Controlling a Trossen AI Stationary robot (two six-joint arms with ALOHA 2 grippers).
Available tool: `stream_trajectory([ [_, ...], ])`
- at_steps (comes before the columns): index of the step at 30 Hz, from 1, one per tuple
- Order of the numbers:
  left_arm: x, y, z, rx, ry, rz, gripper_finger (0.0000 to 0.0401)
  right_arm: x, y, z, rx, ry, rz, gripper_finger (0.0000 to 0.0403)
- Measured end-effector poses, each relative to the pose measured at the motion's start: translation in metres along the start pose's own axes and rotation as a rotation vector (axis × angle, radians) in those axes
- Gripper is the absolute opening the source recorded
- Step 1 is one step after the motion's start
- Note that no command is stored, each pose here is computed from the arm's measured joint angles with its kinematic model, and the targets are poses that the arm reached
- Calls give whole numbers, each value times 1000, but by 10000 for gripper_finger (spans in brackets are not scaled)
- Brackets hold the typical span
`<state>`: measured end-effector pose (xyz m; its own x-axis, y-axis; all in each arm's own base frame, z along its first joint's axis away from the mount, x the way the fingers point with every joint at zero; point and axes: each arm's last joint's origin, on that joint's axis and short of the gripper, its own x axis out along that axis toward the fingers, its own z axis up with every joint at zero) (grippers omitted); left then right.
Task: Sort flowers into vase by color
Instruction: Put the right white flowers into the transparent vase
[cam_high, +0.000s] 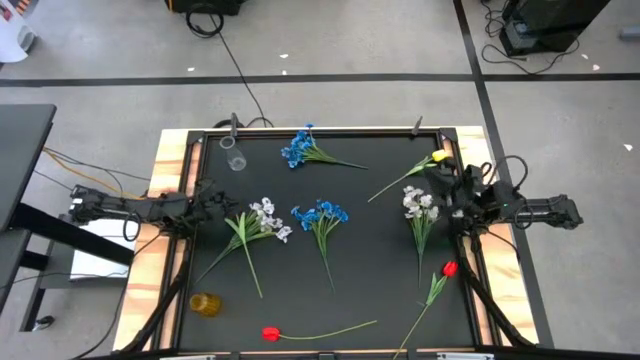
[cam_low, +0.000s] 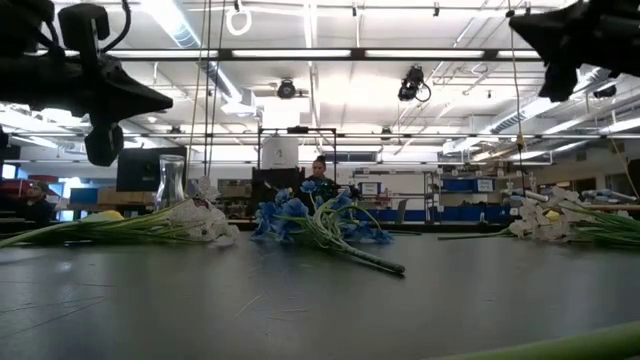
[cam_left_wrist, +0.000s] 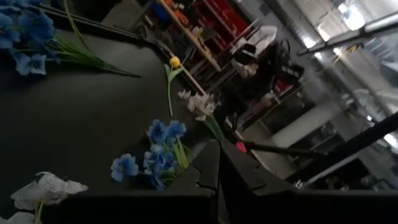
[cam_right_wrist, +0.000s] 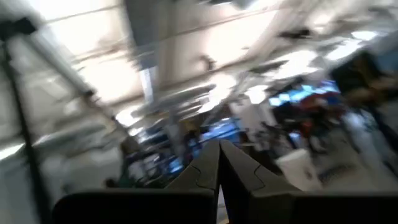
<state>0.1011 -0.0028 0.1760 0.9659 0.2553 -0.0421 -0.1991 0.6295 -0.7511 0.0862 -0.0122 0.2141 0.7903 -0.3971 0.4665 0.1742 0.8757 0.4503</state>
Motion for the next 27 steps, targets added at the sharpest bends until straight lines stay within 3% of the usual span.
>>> stream_trajectory([
  [7, 5, -10, 3, 78, 92, 77, 16, -3, -13, -27, 346, 200, -227, 20],
  [13, 9, -18, 7, 103, 114, 100, 16, -1, -12, -41, 538, 355, -225, 17],
  [21, 10, -62, 47, 320, 49, 42, 20, 30, 12, -16, 509, 409, -132, 12],
  [27, 0, -104, 93, 463, -32, 32, 73, 64, 36, 9, 473, 347, -69, 24],
])
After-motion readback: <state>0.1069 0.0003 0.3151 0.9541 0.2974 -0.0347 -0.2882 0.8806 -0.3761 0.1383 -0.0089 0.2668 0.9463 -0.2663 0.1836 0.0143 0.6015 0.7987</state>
